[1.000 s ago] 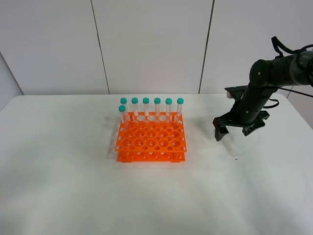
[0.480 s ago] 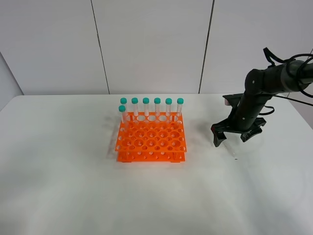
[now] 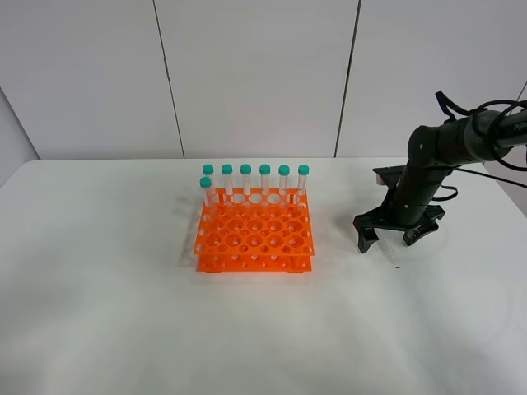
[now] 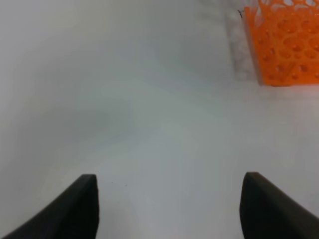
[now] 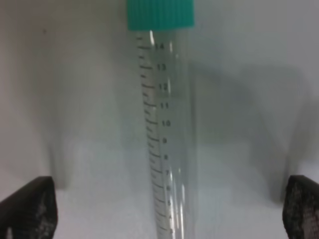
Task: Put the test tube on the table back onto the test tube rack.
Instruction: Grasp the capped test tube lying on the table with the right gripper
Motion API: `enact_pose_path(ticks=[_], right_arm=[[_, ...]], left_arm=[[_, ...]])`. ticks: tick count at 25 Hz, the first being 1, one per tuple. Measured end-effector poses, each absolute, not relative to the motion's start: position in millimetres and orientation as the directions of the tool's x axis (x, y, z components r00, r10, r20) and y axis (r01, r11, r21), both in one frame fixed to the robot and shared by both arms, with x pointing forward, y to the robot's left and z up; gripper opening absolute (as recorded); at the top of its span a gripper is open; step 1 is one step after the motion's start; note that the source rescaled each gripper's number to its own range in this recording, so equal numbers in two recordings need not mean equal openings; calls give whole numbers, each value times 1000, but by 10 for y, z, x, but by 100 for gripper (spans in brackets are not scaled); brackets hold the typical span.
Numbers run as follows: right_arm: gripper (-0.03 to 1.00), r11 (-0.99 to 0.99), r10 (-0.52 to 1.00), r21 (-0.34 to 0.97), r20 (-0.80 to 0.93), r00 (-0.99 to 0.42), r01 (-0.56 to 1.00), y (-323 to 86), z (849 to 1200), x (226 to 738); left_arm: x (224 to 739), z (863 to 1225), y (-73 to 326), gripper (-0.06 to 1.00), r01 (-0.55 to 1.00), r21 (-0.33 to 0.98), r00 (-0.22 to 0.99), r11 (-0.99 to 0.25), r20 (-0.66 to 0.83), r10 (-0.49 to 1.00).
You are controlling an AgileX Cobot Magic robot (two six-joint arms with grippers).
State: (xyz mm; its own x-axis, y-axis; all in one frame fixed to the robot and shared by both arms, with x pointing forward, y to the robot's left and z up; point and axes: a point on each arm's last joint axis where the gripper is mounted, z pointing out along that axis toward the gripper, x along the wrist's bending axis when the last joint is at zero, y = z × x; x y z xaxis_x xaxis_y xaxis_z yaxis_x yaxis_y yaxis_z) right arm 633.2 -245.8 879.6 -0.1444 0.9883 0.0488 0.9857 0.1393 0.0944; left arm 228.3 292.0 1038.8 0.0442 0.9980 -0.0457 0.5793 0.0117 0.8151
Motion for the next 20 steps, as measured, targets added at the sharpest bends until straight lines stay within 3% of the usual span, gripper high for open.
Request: enact_pose_path(ticks=[6, 9, 12, 20], right_arm=[[97, 138, 988, 99, 49, -144, 985, -2458, 8797, 6336], [90, 138, 988, 99, 49, -144, 985, -2458, 8797, 6336], [75, 138, 988, 98, 49, -144, 985, -2458, 8797, 6335], [14, 140, 988, 87, 49, -145, 986, -2459, 8796, 6325]], left_arm=[[2283, 10388, 2920, 94, 579, 815, 44, 12, -46, 998], [2283, 10388, 2920, 94, 579, 815, 44, 12, -46, 998], [2283, 10388, 2920, 94, 579, 815, 44, 12, -46, 998], [2283, 10388, 2920, 94, 579, 815, 44, 12, -46, 998]])
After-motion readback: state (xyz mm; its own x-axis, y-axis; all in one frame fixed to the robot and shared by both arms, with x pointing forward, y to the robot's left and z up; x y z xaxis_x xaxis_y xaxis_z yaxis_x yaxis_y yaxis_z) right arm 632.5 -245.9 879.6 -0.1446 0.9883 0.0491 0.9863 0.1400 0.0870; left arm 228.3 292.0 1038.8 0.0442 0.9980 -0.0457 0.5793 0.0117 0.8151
